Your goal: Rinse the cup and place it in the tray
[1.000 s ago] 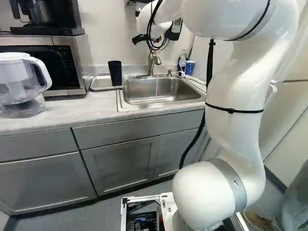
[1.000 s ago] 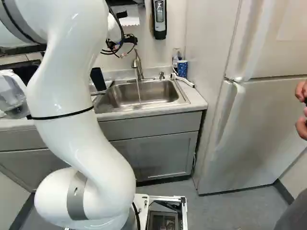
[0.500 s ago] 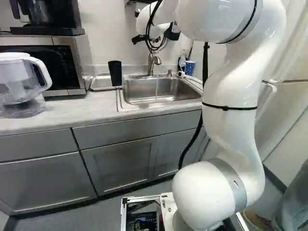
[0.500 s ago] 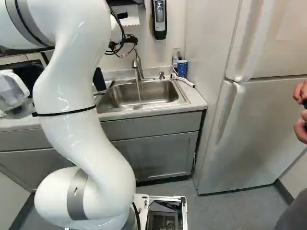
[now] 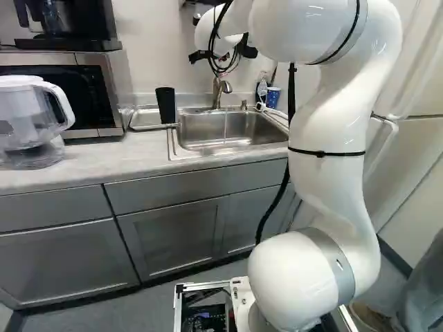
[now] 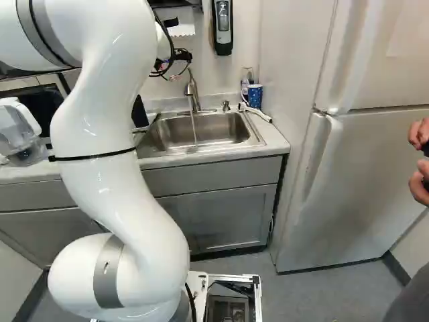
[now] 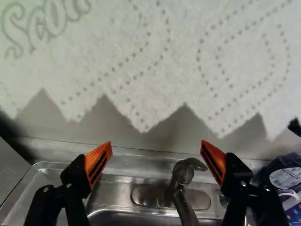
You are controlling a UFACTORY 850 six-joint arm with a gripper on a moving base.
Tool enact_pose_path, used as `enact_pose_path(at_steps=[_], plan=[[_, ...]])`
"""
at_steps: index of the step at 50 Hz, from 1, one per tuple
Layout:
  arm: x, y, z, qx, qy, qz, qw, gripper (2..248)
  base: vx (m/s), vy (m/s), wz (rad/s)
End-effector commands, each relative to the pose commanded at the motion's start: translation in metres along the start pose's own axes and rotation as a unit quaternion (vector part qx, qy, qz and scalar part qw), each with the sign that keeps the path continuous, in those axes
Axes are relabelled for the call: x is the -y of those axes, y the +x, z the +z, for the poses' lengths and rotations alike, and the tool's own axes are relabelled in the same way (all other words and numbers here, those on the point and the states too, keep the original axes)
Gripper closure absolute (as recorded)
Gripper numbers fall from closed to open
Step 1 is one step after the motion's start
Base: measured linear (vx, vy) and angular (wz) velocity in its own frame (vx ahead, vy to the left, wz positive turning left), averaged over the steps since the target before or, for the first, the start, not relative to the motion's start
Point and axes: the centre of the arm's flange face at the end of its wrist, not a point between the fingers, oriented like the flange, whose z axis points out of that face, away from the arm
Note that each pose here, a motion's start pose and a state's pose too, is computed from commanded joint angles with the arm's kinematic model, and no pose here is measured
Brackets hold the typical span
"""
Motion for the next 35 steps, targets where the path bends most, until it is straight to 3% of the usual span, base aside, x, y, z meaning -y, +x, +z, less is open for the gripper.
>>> enact_pose_path(at_steps=[35], plan=[[0.0001, -0.0043, -0.0001, 0.024, 0.001, 0.000, 0.9997, 3, 0.000, 0.000, 0.000]])
